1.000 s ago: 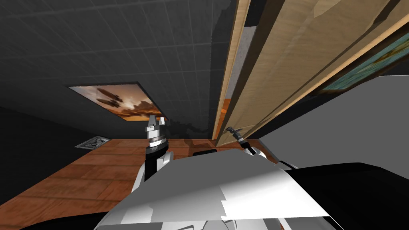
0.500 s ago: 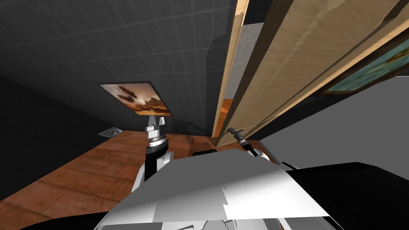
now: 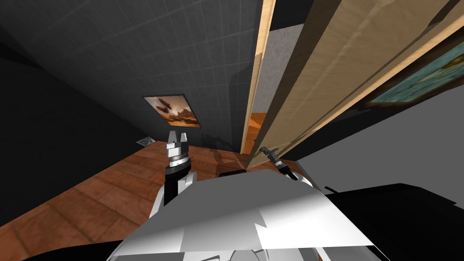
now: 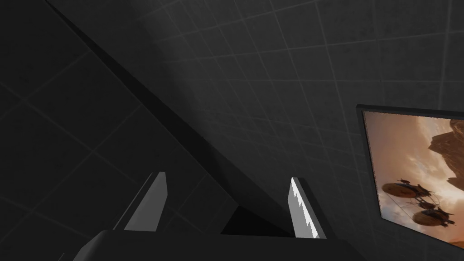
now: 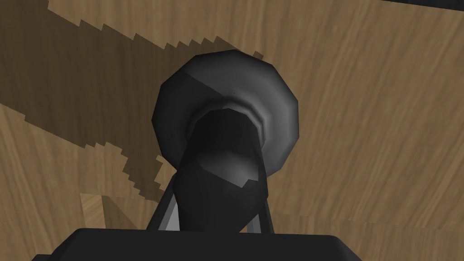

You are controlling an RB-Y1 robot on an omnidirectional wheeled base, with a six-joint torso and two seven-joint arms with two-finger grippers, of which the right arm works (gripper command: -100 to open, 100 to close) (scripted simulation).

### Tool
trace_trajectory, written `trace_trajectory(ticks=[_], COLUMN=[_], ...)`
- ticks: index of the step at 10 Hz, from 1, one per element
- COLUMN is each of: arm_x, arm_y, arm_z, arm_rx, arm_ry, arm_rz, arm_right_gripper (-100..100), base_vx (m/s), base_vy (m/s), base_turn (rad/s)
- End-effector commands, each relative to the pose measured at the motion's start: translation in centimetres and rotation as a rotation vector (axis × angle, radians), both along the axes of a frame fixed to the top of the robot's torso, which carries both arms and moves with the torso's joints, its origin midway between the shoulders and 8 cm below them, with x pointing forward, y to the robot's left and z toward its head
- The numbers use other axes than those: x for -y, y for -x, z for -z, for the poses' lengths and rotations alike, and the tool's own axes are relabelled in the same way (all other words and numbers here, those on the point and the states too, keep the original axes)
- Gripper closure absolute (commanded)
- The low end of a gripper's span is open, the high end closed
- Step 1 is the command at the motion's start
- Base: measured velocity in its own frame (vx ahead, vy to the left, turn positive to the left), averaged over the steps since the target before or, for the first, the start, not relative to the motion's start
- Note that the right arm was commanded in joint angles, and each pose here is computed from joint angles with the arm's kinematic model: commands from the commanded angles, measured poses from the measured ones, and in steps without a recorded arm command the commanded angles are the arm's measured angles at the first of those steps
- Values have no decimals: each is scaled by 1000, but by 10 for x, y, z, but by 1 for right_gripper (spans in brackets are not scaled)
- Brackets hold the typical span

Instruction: Pull the door open

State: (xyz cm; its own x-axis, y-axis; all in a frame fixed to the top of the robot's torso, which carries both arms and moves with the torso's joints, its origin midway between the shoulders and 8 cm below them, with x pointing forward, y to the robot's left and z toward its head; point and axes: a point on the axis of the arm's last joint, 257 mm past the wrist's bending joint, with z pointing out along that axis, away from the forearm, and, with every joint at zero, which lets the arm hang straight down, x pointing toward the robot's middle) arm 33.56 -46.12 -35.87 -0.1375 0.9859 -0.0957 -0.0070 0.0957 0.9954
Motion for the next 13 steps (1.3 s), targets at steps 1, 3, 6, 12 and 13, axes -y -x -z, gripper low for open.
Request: trace_trajectory(ticks=[1, 3, 6, 12, 13], arm_x=[5, 4, 11, 21, 23], arm_y=[7, 16, 41, 96, 107], arm_z=[-4, 1, 2, 2, 1], arm_rx=[7, -1, 2, 6, 7], arm_ry=[5, -1, 0, 3, 3], arm_rz=[-7, -3, 2, 11, 12], arm_right_gripper=[100, 100, 100, 100, 100], base_vx=[-203, -79, -86, -99, -69], base_vy=[-77, -36, -56, -58, -35], base_turn=[179, 72, 161, 167, 104])
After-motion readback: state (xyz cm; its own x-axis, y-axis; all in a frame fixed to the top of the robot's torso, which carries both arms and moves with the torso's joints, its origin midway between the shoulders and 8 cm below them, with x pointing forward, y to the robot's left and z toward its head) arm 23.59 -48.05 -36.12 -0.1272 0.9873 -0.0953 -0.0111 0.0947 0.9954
